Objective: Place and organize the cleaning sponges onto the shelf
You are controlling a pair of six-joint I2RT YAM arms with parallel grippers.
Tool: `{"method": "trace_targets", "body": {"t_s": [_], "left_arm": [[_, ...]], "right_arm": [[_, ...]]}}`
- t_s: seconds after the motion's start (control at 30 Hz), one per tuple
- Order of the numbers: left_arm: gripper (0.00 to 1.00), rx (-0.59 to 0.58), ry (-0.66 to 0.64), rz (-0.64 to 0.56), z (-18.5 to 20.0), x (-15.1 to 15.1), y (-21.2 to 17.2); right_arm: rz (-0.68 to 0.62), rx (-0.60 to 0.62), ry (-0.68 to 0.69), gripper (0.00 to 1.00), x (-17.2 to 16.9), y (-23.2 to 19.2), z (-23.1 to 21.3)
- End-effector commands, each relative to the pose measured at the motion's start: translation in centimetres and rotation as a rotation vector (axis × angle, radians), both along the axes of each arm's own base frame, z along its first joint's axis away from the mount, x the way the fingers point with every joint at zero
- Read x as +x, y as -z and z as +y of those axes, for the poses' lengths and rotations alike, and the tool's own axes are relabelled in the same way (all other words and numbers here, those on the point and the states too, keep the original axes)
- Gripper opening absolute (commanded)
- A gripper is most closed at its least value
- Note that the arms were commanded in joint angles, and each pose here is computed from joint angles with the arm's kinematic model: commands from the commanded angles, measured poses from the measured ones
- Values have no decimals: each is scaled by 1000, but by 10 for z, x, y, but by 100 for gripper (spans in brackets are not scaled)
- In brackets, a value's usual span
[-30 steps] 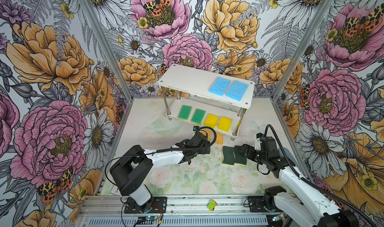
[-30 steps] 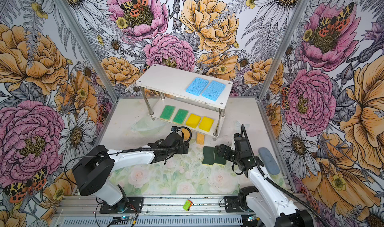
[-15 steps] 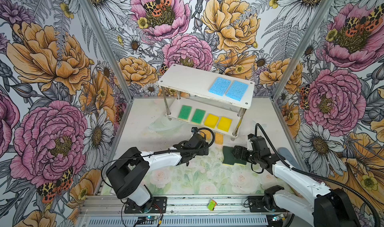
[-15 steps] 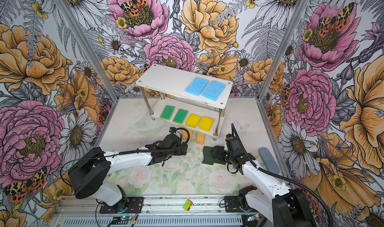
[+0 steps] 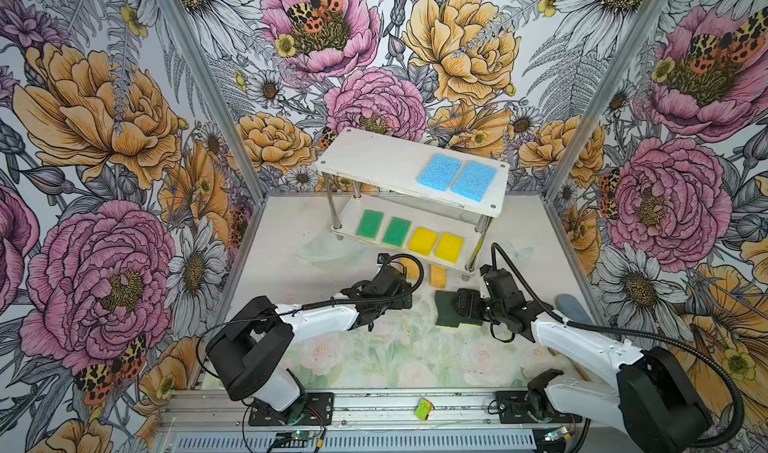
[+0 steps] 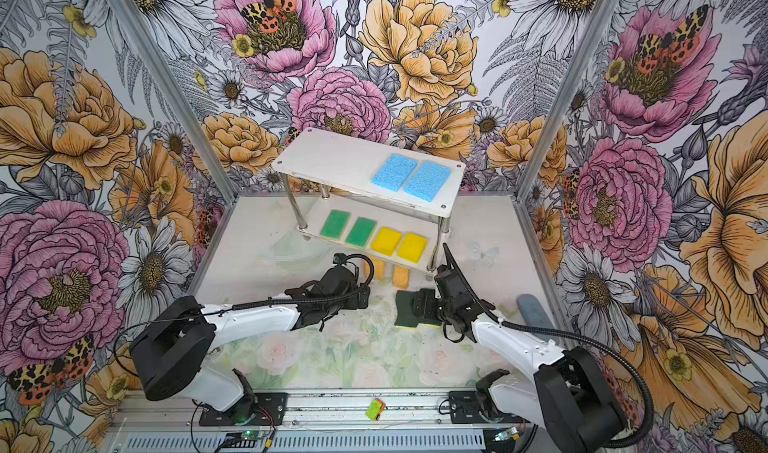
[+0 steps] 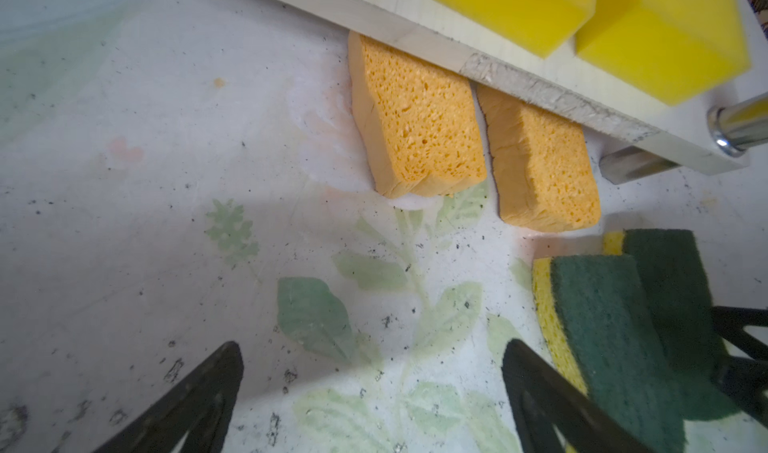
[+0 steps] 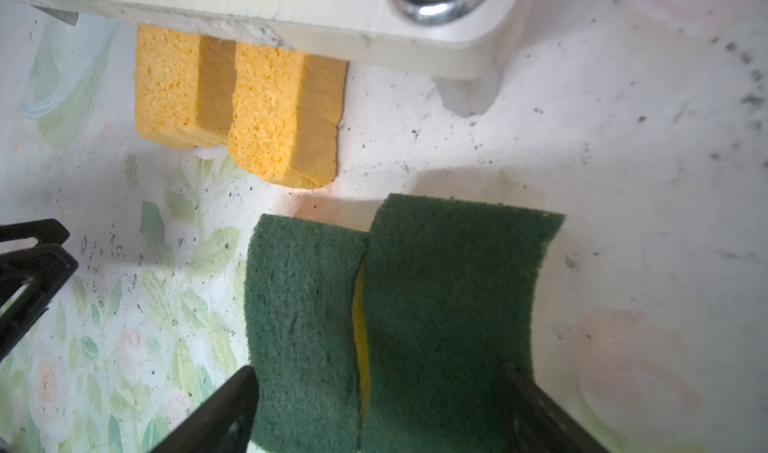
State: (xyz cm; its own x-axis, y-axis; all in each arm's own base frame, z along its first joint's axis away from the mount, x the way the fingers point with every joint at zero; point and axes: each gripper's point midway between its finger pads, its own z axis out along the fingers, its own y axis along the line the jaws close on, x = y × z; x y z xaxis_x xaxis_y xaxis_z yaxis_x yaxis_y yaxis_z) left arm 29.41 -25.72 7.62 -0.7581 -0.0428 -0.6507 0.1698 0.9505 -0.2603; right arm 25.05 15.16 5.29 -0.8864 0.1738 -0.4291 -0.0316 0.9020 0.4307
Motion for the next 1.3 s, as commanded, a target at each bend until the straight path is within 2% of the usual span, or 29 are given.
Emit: {"method": "trace_targets", "body": {"t_s": [0.0,0.43,0.63,0.9,1.27], "left_arm": [[99,4,4,-7,7,-2,-3],[99,5,4,1,18,-14,-4],[99,2,10,1,24,-25,-4],[99,-10,25,4,18,-26,-11],[99,-56,30,19,8,-36,-15]], "right_arm": [[-34,43,-8,89,7,-11,19],[-35,43,-107,88,1,-13,78],[-45,45,-141,87,3,-18,89],[-87,47,-160,88,-2,-40,84],[-162,-34,-163,91,-3,-75,60]]}}
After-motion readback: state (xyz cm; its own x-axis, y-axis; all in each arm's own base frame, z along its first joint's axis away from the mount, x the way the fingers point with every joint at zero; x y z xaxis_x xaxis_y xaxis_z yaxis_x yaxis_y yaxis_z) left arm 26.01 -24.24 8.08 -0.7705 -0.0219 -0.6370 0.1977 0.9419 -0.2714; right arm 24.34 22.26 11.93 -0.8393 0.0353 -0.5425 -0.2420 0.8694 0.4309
